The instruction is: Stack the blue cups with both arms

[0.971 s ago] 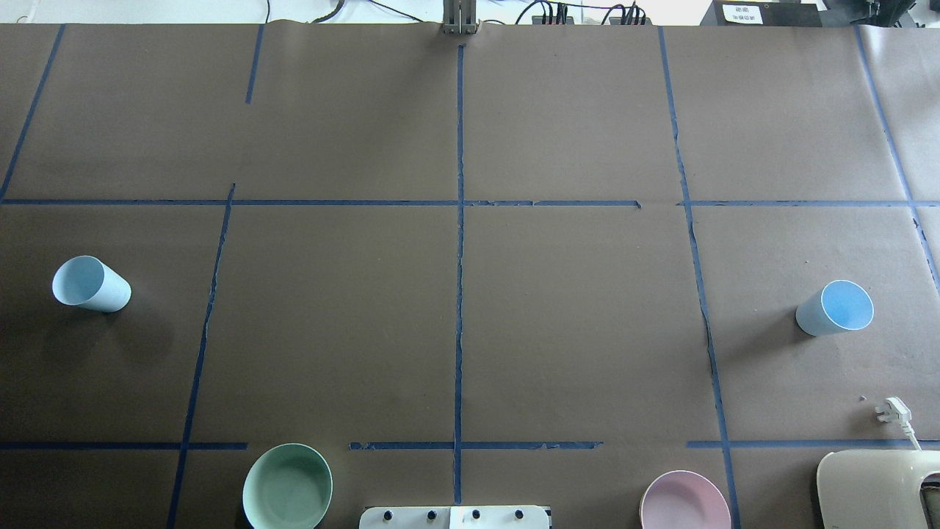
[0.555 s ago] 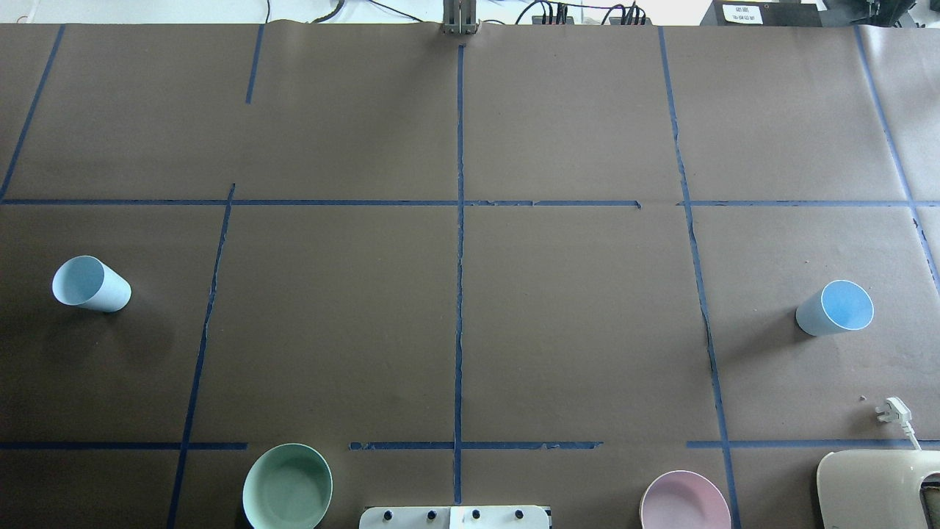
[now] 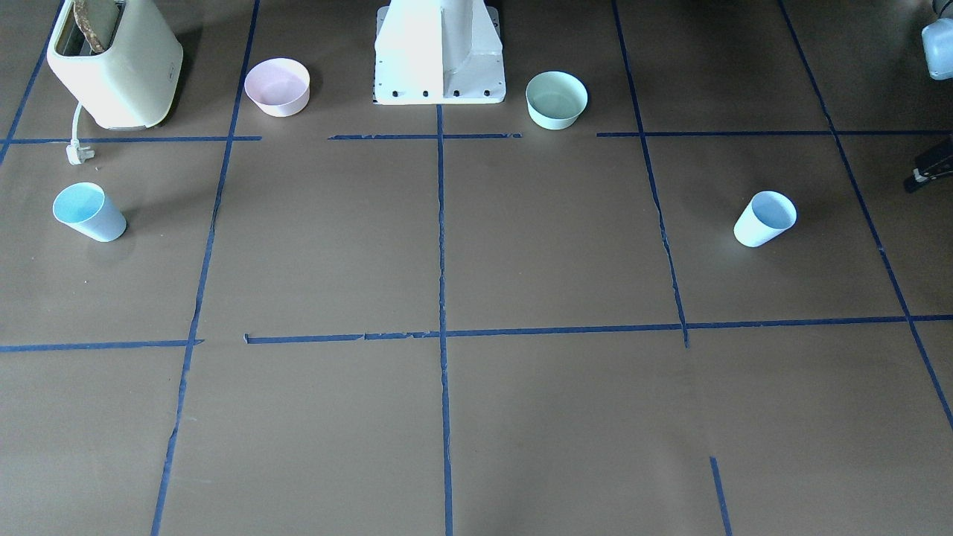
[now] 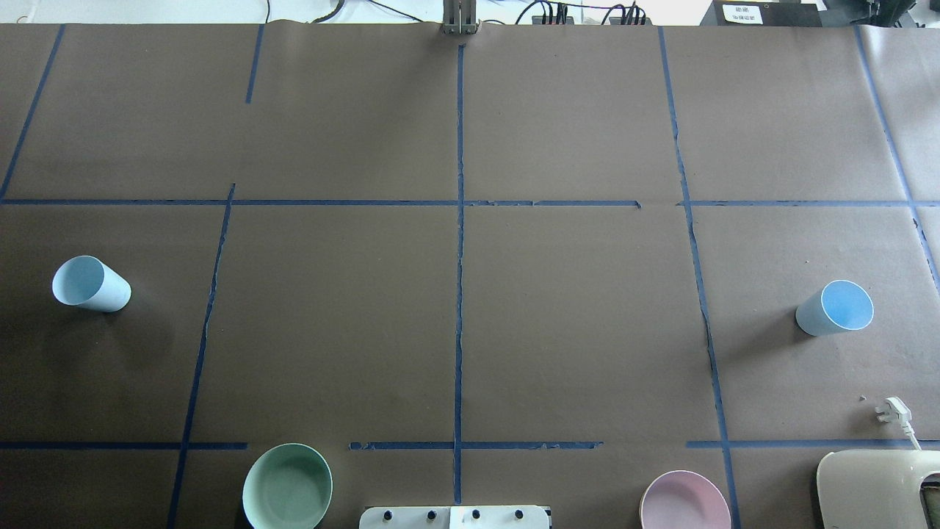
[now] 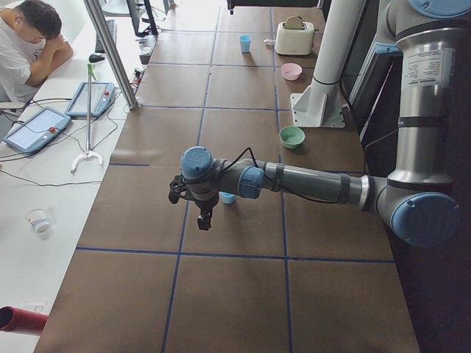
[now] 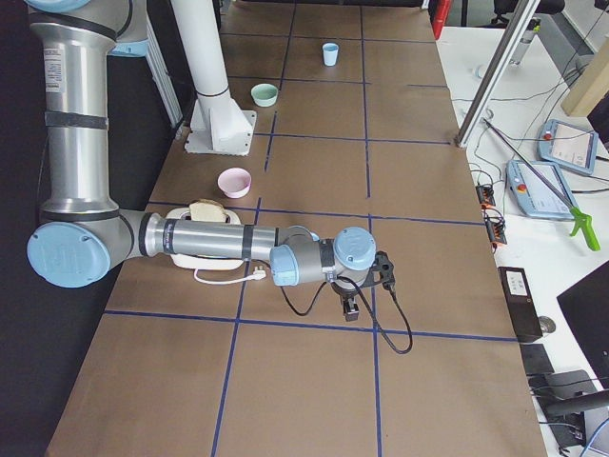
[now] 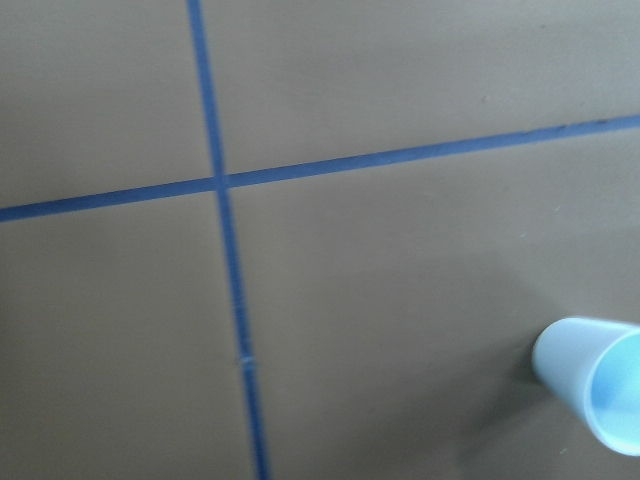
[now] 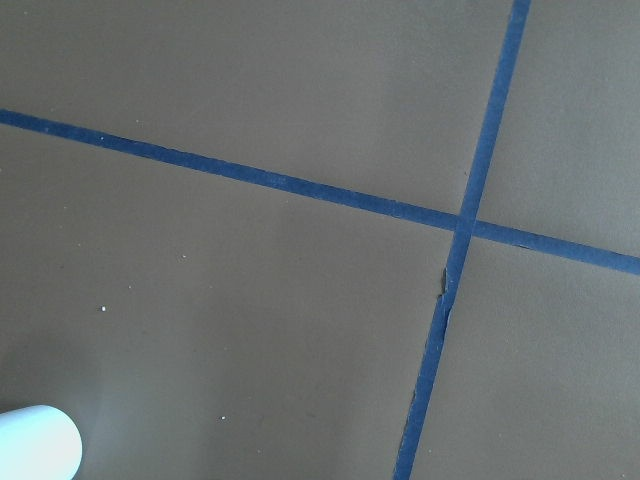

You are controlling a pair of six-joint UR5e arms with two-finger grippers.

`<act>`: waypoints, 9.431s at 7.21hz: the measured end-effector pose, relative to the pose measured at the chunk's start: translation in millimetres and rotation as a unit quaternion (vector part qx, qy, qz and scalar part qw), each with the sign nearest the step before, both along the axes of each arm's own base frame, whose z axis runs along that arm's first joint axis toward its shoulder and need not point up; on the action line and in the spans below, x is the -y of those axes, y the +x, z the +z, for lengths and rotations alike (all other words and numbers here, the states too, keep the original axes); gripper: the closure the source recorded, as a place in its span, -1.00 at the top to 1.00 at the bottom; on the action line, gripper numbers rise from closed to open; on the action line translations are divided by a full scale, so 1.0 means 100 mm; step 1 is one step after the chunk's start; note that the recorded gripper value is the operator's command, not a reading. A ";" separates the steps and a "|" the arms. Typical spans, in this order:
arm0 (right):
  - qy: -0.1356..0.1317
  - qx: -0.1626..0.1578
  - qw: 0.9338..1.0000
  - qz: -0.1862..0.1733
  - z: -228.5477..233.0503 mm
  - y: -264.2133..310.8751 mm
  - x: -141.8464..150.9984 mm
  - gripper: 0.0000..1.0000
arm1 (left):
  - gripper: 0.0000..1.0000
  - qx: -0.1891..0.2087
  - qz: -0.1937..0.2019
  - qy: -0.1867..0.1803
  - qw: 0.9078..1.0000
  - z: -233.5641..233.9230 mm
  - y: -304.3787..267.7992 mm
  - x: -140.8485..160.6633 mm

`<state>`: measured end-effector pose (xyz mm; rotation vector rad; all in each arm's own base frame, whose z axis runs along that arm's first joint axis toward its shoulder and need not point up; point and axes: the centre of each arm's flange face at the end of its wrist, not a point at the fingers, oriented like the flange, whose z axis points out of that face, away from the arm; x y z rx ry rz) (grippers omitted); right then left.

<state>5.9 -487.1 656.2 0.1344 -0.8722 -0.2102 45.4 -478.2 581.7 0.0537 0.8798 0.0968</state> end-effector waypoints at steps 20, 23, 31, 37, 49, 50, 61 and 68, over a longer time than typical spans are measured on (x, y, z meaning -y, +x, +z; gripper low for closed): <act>-0.032 -0.004 0.999 0.012 0.10 -0.07 -0.02 0.99 | -1.00 -0.059 -0.055 -0.067 0.994 -3.06 3.98 -0.57; -0.038 -0.004 0.999 0.011 0.16 -0.08 -0.02 0.99 | -1.00 -0.029 -0.087 -0.094 0.991 -3.83 5.02 -0.65; -0.038 -0.001 0.999 0.008 0.09 -0.17 0.01 0.99 | 1.00 -0.039 -0.092 -0.098 0.990 -4.08 5.42 -0.59; -0.058 0.046 0.997 0.032 -0.73 -1.21 -0.53 0.93 | 1.00 -0.069 -0.104 -0.083 0.989 -3.98 4.72 -0.74; -0.079 0.026 0.996 0.027 -0.59 -1.76 -0.83 -1.00 | 1.00 -0.073 -0.105 -0.083 0.988 -3.99 4.69 -0.76; -0.074 0.033 0.996 0.025 -0.71 -1.79 -0.79 -1.00 | 1.00 -0.078 -0.103 -0.078 0.989 -3.99 4.60 -0.78; -0.230 0.059 0.961 0.139 -4.89 -4.58 -0.38 -1.00 | 1.00 -0.067 -0.066 -0.021 0.995 -3.00 4.04 -1.03; -0.221 0.029 0.963 0.148 -4.93 -5.09 -0.65 -1.00 | 1.00 -0.067 -0.067 -0.024 0.995 -3.00 4.03 -1.04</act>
